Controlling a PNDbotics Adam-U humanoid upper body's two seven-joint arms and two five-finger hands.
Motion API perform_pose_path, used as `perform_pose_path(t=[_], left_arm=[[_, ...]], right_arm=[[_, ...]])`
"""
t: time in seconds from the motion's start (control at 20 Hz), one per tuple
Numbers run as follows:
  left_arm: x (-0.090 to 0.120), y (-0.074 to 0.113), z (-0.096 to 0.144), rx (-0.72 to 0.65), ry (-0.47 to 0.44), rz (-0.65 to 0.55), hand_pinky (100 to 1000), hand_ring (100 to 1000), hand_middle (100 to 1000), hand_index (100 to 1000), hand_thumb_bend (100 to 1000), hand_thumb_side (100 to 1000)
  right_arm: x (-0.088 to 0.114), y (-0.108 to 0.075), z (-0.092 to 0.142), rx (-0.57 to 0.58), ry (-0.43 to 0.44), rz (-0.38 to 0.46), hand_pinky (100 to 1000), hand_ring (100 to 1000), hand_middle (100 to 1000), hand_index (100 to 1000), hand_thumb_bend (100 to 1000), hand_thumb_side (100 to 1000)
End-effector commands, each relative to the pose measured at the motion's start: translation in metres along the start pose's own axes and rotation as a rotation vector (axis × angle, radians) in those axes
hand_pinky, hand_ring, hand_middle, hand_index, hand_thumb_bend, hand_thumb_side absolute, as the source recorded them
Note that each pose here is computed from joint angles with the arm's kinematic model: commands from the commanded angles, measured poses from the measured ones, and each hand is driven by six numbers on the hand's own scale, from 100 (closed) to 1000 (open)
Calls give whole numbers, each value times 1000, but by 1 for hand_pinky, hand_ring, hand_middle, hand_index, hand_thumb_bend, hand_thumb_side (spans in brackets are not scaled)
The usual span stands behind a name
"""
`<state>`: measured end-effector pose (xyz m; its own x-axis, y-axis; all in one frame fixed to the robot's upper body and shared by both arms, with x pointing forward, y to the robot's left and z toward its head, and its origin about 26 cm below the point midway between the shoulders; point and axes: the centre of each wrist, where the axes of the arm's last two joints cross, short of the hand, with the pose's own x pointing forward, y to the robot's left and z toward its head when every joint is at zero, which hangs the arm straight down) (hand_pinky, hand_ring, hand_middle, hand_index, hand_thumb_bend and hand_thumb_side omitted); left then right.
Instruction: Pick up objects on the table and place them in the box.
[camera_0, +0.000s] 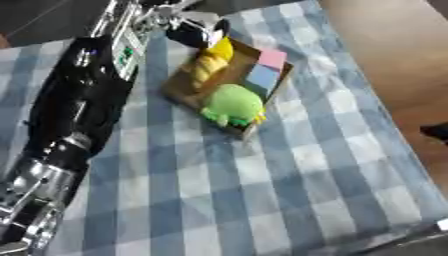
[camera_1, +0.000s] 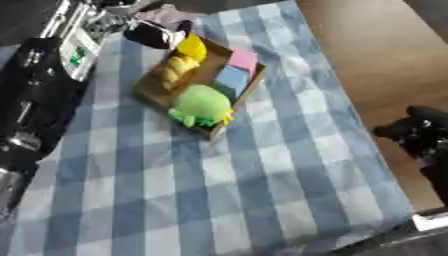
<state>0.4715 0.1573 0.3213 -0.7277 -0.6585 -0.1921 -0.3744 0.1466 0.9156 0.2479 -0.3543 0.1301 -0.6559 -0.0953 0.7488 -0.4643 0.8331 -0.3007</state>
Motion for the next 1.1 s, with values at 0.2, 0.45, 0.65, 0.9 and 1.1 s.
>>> perform_pose_path(t=[0.2, 0.45, 0.65, 0.9, 1.1], left_arm=[[-29, 35, 53, 204, 7, -54, 830, 797, 707, 870, 100, 575], [-31, 30, 93, 305, 75, -29, 813, 787, 713, 857, 100, 565], [-19, 18, 110, 367, 102, 18, 818, 814, 765, 914, 100, 585], [7, -3, 127, 491, 156, 147, 820, 845, 811, 977, 100, 650], [30, -19, 138, 571, 203, 250, 820, 850, 817, 979, 100, 670]], right_arm=[[11, -7, 5, -23, -51, 42, 913, 806, 734, 899, 100, 470], [12, -8, 9, -61, -99, 55, 910, 808, 738, 901, 100, 470], [13, -10, 9, -87, -149, 73, 907, 808, 746, 905, 100, 470], [14, -12, 7, -97, -198, 95, 905, 814, 768, 912, 100, 470], [15, -13, 5, -102, -241, 105, 900, 826, 784, 920, 100, 470]])
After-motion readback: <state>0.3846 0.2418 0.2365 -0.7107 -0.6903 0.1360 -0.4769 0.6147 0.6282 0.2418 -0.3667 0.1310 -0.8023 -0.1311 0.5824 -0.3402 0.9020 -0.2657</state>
